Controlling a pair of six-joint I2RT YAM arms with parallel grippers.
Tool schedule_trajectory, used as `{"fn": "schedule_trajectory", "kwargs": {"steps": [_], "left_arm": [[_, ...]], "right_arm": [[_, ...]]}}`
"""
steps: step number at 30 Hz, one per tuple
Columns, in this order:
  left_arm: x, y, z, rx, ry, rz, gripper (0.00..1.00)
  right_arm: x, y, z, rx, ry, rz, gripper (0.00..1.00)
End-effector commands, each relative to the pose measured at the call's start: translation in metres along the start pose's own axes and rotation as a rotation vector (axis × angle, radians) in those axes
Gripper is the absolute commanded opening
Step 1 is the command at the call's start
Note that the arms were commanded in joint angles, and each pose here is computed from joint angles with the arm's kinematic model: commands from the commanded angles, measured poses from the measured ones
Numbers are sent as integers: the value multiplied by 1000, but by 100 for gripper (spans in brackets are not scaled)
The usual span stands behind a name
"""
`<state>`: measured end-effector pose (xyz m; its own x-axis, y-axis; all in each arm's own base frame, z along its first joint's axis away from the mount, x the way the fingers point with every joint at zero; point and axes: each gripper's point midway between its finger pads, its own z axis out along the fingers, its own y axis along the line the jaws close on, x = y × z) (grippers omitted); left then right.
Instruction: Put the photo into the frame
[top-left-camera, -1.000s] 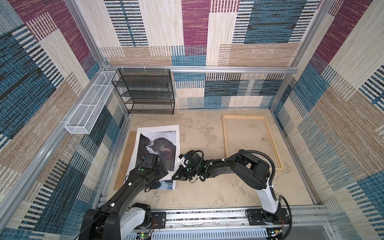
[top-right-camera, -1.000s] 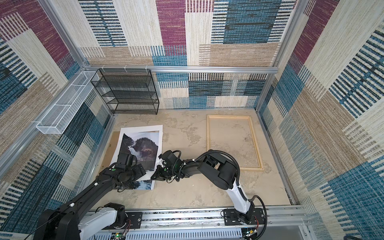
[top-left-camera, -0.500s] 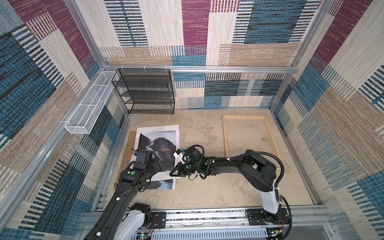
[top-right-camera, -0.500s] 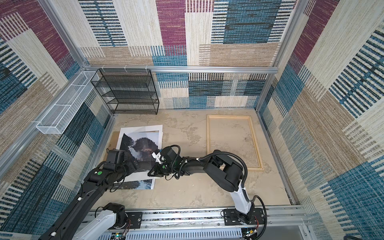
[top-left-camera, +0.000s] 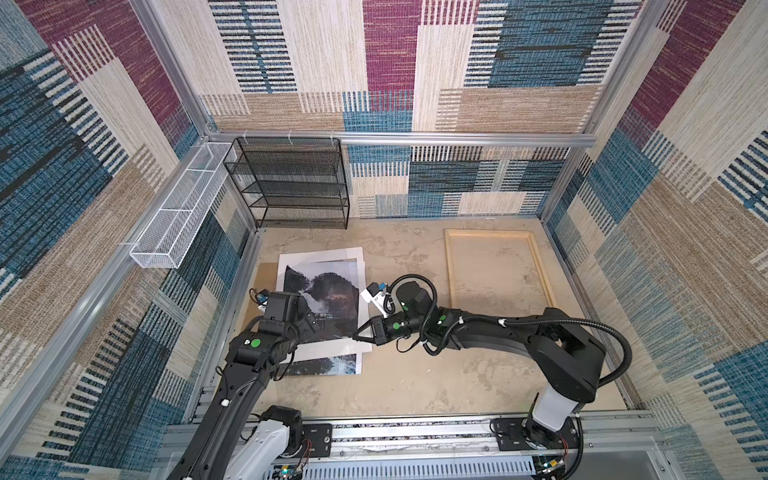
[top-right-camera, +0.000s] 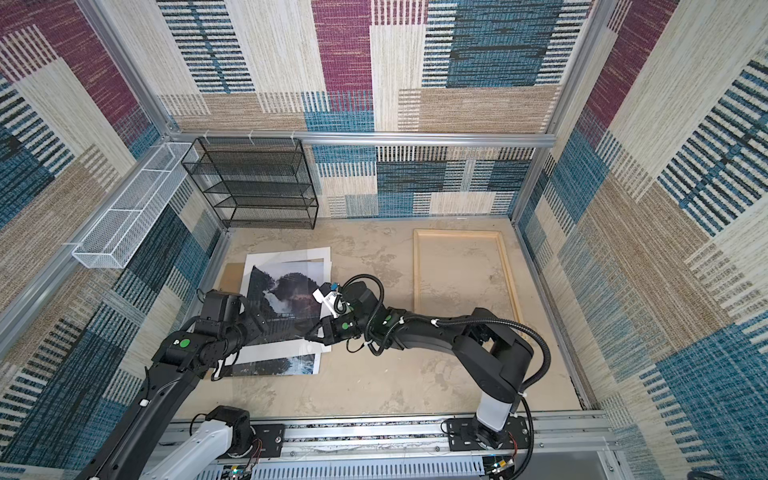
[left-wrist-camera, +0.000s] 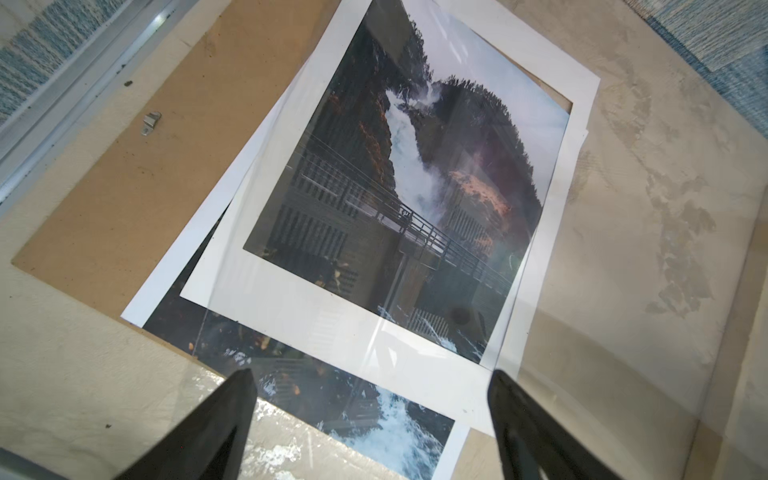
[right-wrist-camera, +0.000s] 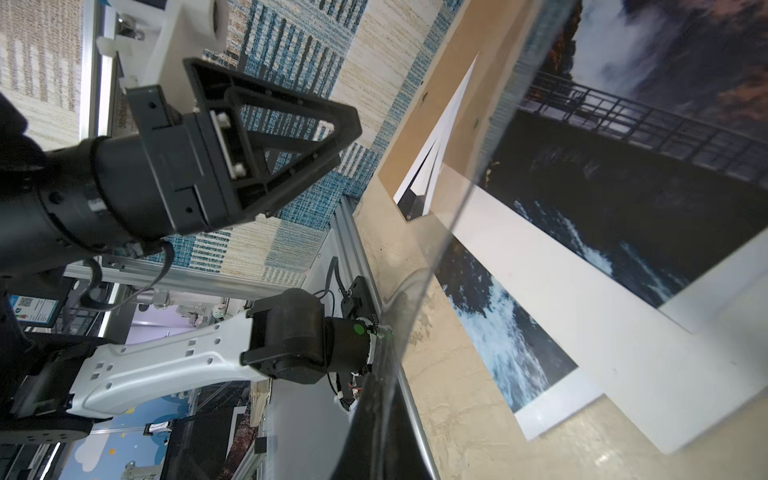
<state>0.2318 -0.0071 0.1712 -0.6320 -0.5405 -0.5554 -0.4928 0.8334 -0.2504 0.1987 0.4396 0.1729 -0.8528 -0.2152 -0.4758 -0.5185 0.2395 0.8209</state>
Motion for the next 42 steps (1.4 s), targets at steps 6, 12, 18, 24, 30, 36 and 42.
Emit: {"fn": "schedule_trajectory", "kwargs": {"steps": [6,12,18,24,30,36,42], "left_arm": [[-12,10,-11,-73,-35,41,91],[-14,9,-11,-76,-33,40,91],[-17,2,-11,-63,-22,30,91],[-22,-22,-5,43,-29,5,93],[-13,-51,15,198,-2,-37,94],[-8,-71,31,302,0,-49,94],[0,-96,49,388,40,-55,94]], "right_arm": [[-15,55,-29,-193,-66,-252,0],[-26,75,-64,-222,-127,-330,0],[-36,74,-92,-164,-144,-365,0],[-43,48,-123,-33,-120,-363,0],[-43,22,-152,74,-86,-360,0],[-46,3,-177,181,-105,-353,0],[-42,-12,-200,239,-152,-269,0]]}}
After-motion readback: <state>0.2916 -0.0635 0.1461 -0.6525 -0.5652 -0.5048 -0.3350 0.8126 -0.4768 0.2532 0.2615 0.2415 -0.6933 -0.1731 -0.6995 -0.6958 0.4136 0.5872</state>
